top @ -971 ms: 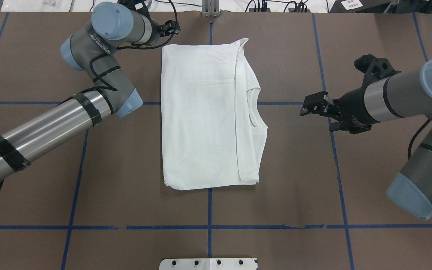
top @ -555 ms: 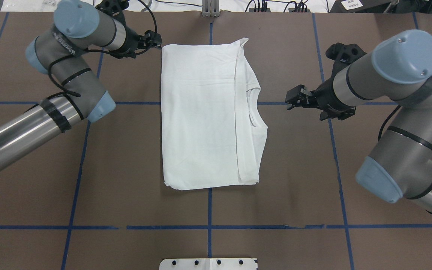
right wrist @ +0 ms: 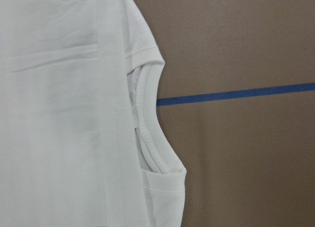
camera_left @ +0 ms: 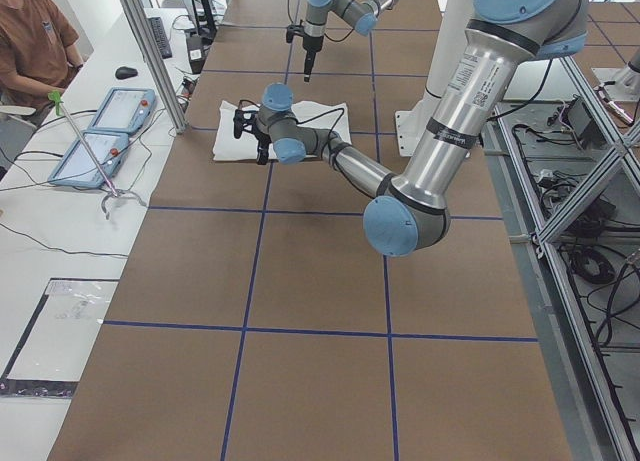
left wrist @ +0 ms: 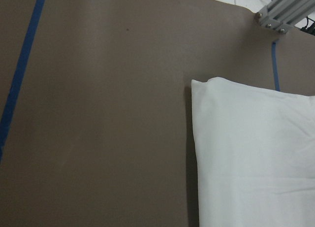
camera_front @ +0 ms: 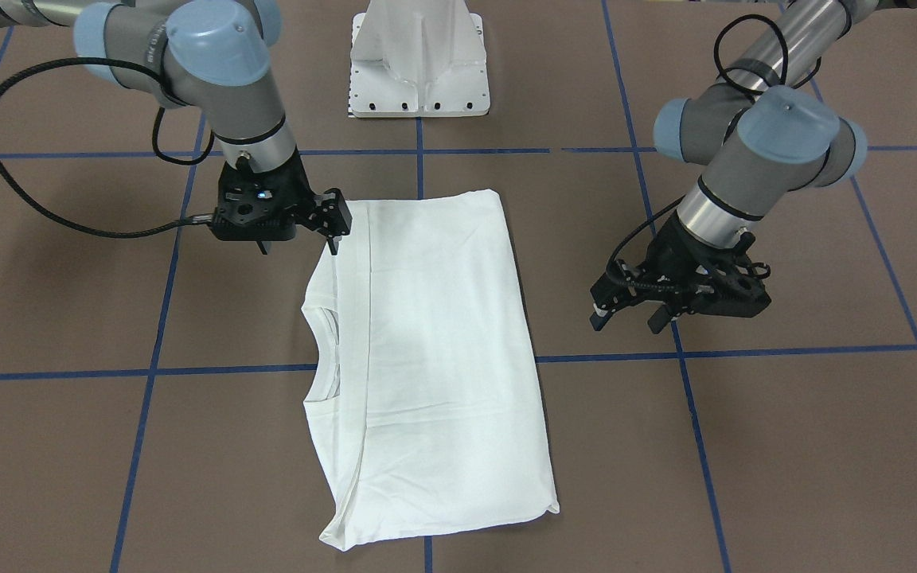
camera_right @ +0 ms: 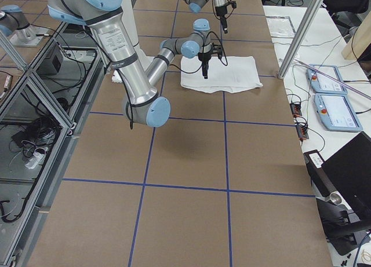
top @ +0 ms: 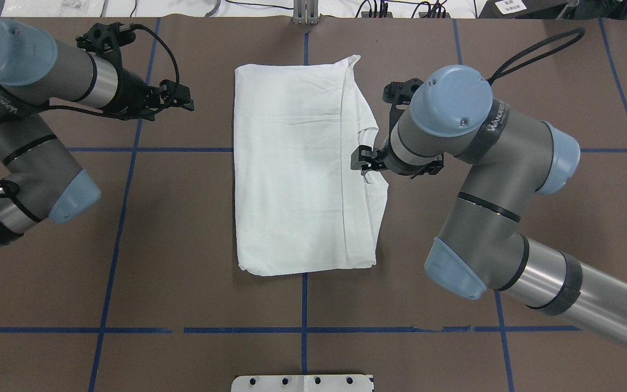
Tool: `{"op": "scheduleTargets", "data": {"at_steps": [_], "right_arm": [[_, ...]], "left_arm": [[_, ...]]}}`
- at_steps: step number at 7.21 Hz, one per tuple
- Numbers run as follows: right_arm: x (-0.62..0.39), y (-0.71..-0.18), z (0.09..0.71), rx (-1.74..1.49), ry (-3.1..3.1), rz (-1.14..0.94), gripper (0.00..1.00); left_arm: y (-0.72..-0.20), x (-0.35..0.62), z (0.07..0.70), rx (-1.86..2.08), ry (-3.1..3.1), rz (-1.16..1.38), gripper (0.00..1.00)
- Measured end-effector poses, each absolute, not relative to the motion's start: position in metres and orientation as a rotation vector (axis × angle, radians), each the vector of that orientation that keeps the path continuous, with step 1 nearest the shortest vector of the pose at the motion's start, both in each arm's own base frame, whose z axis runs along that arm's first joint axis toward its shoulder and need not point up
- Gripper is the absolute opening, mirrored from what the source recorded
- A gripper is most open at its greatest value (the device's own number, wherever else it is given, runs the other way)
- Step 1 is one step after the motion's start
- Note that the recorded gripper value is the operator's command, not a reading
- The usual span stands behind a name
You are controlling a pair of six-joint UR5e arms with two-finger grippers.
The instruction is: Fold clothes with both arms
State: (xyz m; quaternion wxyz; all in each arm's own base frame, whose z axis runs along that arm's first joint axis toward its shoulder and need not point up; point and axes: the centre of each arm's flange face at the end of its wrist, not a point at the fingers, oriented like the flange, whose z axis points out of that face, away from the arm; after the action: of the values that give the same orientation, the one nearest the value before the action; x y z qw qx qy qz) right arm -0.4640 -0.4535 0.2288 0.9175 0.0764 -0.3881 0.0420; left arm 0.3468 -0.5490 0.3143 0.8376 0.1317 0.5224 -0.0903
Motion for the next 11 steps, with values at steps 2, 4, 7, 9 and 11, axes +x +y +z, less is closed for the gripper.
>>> {"op": "scheduleTargets", "data": {"at_steps": [2, 4, 7, 9, 11], "right_arm": [[-0.516, -0.437, 0.237, 0.203, -0.725, -0.034, 1.00], [-0.548, -0.412, 0.244, 0.199, -0.668, -0.127, 1.00], [-0.579, -0.378, 0.243, 0.172, -0.623, -0.209, 1.00], [-0.590, -0.370, 0.245, 0.159, -0.589, -0.230, 1.00], [-0.591, -0.367, 0.249, 0.151, -0.555, -0.258, 1.00]], "left_arm": [[-0.519, 0.324, 0.317, 0.282, 1.081, -0.135, 1.00], [-0.512, 0.318, 0.320, 0.282, 1.075, -0.124, 1.00], [-0.512, 0.319, 0.323, 0.280, 1.073, -0.122, 1.00], [-0.512, 0.320, 0.324, 0.281, 1.073, -0.122, 1.00], [-0.512, 0.320, 0.324, 0.279, 1.074, -0.123, 1.00]]}}
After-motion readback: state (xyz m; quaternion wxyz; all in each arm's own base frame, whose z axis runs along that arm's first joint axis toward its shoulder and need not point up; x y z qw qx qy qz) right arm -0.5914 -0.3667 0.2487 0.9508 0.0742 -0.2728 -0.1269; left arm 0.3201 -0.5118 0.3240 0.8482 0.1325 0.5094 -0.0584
